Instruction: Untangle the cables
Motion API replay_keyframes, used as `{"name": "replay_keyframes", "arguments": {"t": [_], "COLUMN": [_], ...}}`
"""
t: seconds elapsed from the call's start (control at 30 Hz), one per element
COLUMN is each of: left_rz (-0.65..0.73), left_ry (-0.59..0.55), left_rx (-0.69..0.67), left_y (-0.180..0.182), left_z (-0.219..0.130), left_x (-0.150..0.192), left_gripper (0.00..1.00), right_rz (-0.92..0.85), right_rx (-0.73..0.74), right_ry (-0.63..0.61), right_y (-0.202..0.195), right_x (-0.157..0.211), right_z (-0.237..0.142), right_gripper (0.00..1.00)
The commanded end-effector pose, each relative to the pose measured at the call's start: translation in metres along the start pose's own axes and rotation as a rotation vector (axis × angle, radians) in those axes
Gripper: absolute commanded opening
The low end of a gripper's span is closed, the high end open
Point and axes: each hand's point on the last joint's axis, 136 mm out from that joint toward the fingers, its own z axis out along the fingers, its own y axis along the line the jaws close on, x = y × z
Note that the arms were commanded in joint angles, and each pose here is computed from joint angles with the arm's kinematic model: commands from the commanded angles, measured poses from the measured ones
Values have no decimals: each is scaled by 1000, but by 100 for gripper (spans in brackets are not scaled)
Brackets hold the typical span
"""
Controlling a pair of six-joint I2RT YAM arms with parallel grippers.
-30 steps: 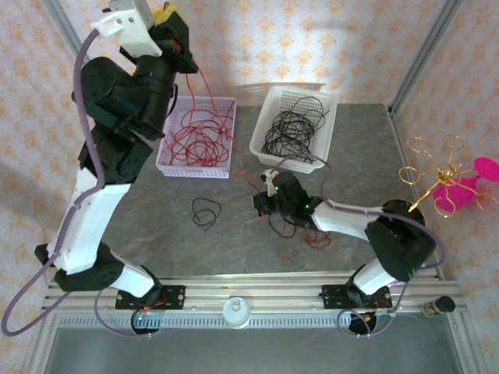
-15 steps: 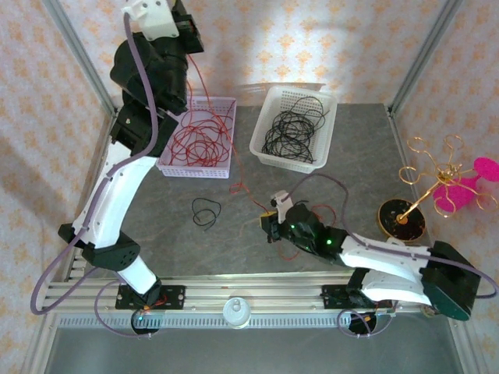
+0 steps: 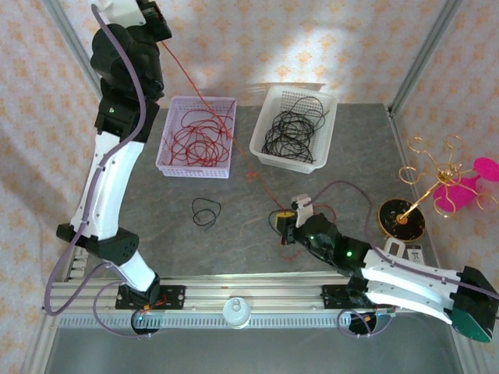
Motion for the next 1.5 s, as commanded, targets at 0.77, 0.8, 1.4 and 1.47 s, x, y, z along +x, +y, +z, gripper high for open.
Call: {"name": "replay_keyframes", "arguments": {"t": [0.77, 0.8, 1.4, 1.47], "left_rz": [-19, -29, -369, -335], "left_ry": [244, 261, 142, 149], "left_rx": [66, 86, 1006, 1022], "left_y": [78, 78, -8, -19], "left_z": [-50, -62, -263, -263], "left_x": [103, 109, 167, 185], "left_gripper": [36, 45, 78, 78], "right_rz": [-302, -310, -230, -198], "right_rx": [19, -14, -157, -187], "right_ry": [-422, -427, -454, -456], "right_y": [83, 93, 155, 162], "right_x": [-221, -230, -348, -355], "right_z": [-70, -68, -20, -22], "right_gripper": [0, 0, 0, 0]}}
